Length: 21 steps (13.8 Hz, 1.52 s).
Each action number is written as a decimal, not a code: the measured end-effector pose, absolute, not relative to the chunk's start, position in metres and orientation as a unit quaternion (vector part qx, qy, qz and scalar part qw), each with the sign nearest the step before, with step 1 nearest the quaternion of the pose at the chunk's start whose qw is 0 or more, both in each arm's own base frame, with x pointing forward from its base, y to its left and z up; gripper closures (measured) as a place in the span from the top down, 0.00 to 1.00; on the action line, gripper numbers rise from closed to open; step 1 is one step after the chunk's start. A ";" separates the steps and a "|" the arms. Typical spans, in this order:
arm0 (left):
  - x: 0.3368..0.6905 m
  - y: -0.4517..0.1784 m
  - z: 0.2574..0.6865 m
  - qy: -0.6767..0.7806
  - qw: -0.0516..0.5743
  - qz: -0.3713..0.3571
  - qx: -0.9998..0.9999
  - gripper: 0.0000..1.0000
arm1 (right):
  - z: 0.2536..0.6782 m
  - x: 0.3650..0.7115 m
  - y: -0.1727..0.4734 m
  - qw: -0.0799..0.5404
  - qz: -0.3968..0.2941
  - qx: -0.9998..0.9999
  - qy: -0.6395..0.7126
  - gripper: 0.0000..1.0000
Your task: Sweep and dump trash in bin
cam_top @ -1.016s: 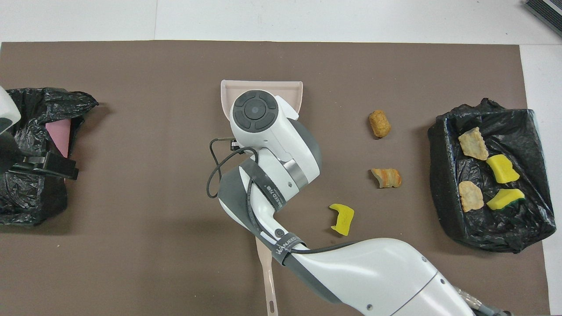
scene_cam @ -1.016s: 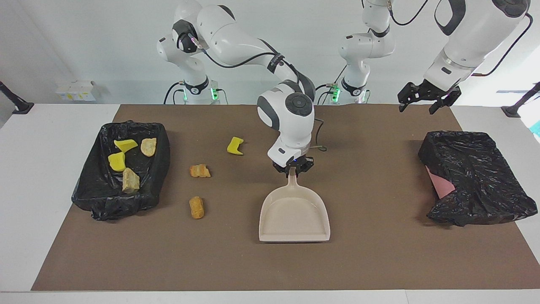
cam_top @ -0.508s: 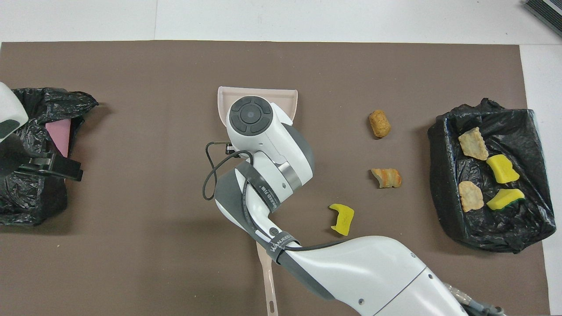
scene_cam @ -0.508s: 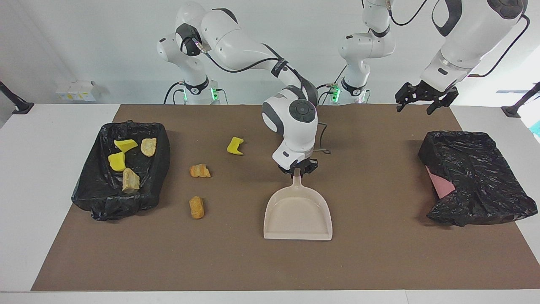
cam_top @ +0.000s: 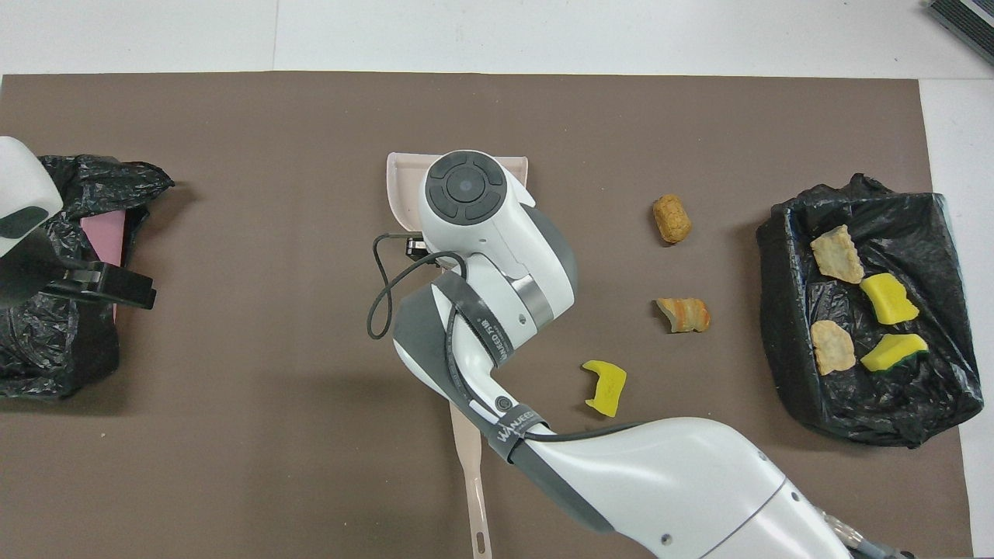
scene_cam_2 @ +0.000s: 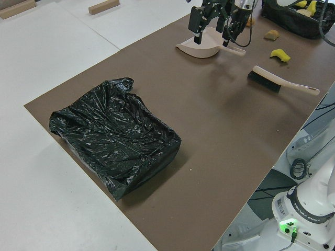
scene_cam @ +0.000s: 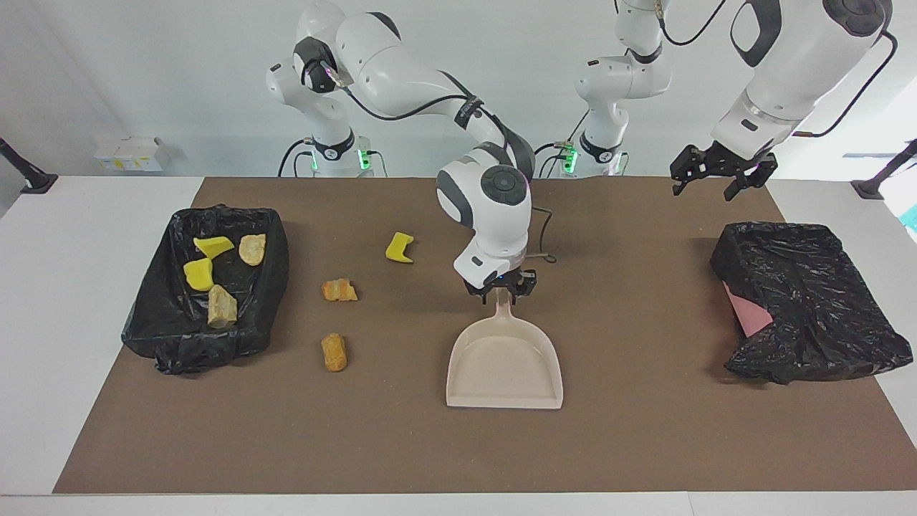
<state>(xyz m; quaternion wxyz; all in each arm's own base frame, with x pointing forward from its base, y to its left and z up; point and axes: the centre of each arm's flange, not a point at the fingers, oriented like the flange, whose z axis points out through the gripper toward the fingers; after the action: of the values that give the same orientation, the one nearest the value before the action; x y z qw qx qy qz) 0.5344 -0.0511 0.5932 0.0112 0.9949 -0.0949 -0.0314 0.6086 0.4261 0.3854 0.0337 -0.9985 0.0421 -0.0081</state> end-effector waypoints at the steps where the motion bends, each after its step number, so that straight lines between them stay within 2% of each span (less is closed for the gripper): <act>1: 0.540 -0.057 0.587 -0.100 0.012 -0.023 0.995 1.00 | 0.400 0.605 0.423 0.034 -0.009 -0.999 0.042 0.77; 2: 0.545 -0.063 0.579 -0.104 0.012 -0.018 0.994 1.00 | 0.412 0.598 0.420 0.032 -0.008 -0.999 0.039 0.86; 3: 0.552 -0.069 0.571 -0.109 0.013 -0.015 0.994 1.00 | 0.421 0.586 0.417 0.028 -0.004 -0.999 0.034 0.86; 5: 0.564 -0.088 0.549 -0.116 0.015 -0.014 0.993 1.00 | 0.436 0.554 0.405 0.016 0.006 -1.000 0.011 0.97; 7: 0.576 -0.109 0.527 -0.109 0.018 -0.009 0.994 1.00 | 0.446 0.512 0.394 0.003 0.017 -1.000 -0.012 1.00; 10: 0.586 -0.156 0.497 -0.098 0.022 -0.001 0.995 1.00 | 0.440 0.437 0.394 -0.020 0.038 -0.998 -0.050 1.00; 12: 0.588 -0.199 0.471 -0.089 0.026 0.000 0.996 1.00 | 0.426 0.400 0.393 -0.015 0.066 -0.996 -0.063 1.00; 16: 0.584 -0.270 0.432 -0.056 0.037 0.013 0.998 1.00 | 0.403 0.350 0.394 -0.015 0.100 -0.990 -0.099 1.00; 21: 0.557 -0.345 0.400 -0.041 0.043 0.010 0.998 1.00 | 0.364 0.300 0.414 -0.011 0.083 -0.987 -0.134 1.00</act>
<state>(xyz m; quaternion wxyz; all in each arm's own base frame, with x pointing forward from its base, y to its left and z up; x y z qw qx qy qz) 0.5575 -0.3448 0.4002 0.0432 0.9982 -0.0407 0.0102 0.3000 0.4139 0.3640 -0.0107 -0.9873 -0.1345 0.0834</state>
